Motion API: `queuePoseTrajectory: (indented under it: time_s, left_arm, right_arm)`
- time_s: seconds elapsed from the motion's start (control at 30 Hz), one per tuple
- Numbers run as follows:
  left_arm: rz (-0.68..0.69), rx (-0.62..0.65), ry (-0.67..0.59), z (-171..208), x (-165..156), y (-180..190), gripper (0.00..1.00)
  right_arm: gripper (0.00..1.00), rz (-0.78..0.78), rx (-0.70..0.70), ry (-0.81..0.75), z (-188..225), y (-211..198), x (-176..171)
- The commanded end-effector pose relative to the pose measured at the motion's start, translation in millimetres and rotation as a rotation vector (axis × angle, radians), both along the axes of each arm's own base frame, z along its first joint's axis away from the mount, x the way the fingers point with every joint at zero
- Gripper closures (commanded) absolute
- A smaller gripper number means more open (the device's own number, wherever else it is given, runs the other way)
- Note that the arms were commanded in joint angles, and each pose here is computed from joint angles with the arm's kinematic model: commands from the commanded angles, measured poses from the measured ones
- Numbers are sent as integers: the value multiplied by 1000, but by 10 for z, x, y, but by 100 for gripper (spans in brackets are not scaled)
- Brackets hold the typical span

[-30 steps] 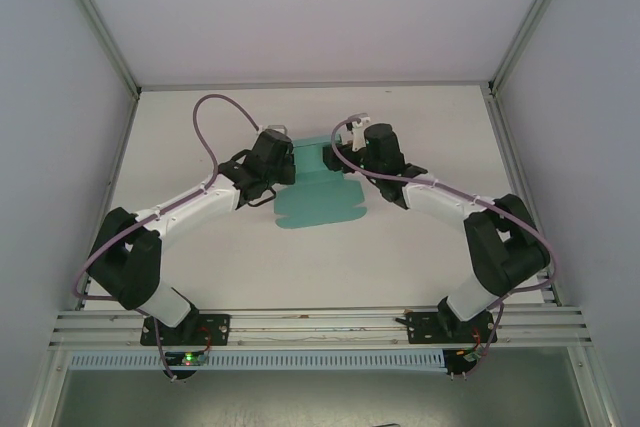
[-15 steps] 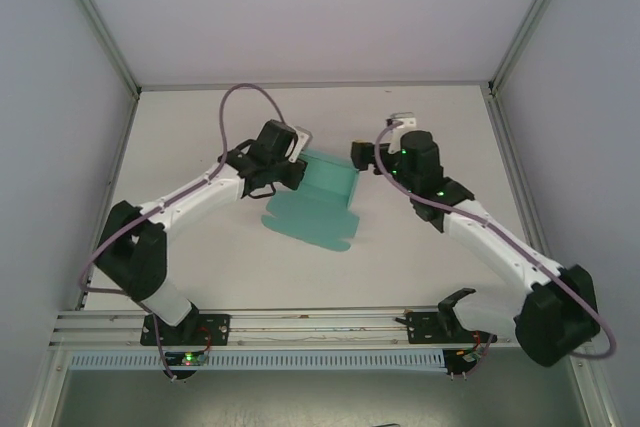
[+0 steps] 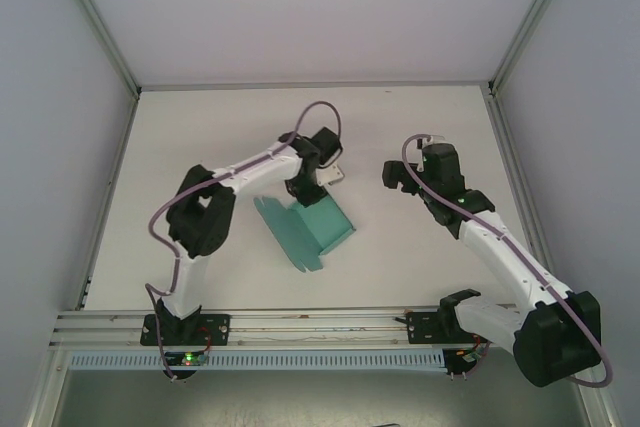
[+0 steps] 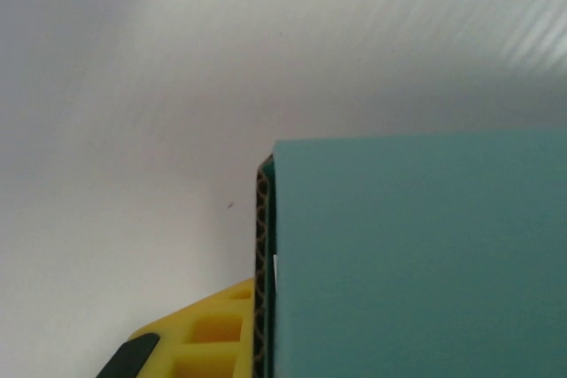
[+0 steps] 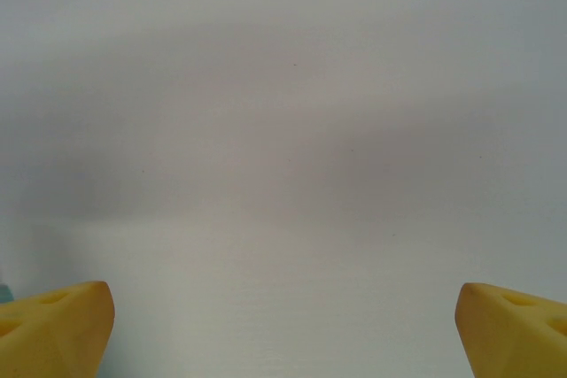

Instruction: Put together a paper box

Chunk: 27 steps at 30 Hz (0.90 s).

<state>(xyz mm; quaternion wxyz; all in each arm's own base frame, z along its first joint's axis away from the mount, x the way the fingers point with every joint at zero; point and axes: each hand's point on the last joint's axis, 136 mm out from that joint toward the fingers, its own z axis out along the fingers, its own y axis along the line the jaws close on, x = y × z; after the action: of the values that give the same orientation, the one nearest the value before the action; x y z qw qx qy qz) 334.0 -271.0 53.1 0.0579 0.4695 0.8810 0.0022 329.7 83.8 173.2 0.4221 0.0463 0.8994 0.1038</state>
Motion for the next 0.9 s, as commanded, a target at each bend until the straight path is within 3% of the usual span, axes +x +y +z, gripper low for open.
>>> queuePoseTrajectory:
  time_s: [0.0, 0.17, 0.3, 0.43, 0.6, 0.87]
  left_arm:
    - [1, 289, -94, -76, 137, 289, 100]
    - [-24, 419, -232, -275, 401, 268, 100]
    - [-228, 492, -291, -559, 389, 184, 100]
    - [-310, 450, -274, -667, 344, 29, 100]
    - [-324, 298, -248, -323, 298, -204, 64]
    - [-357, 179, -255, 215, 152, -249, 40]
  right_arm:
    - [2, 27, 35, 32, -104, 43, -25]
    - [2, 21, 40, 29, -136, -9, -16]
    - [2, 6, 45, 31, -161, -70, -12]
    - [2, 14, 61, 36, -186, -67, -8]
    - [2, 35, 64, 44, -205, -54, -13]
    - [2, 79, 65, 23, -124, -26, -73]
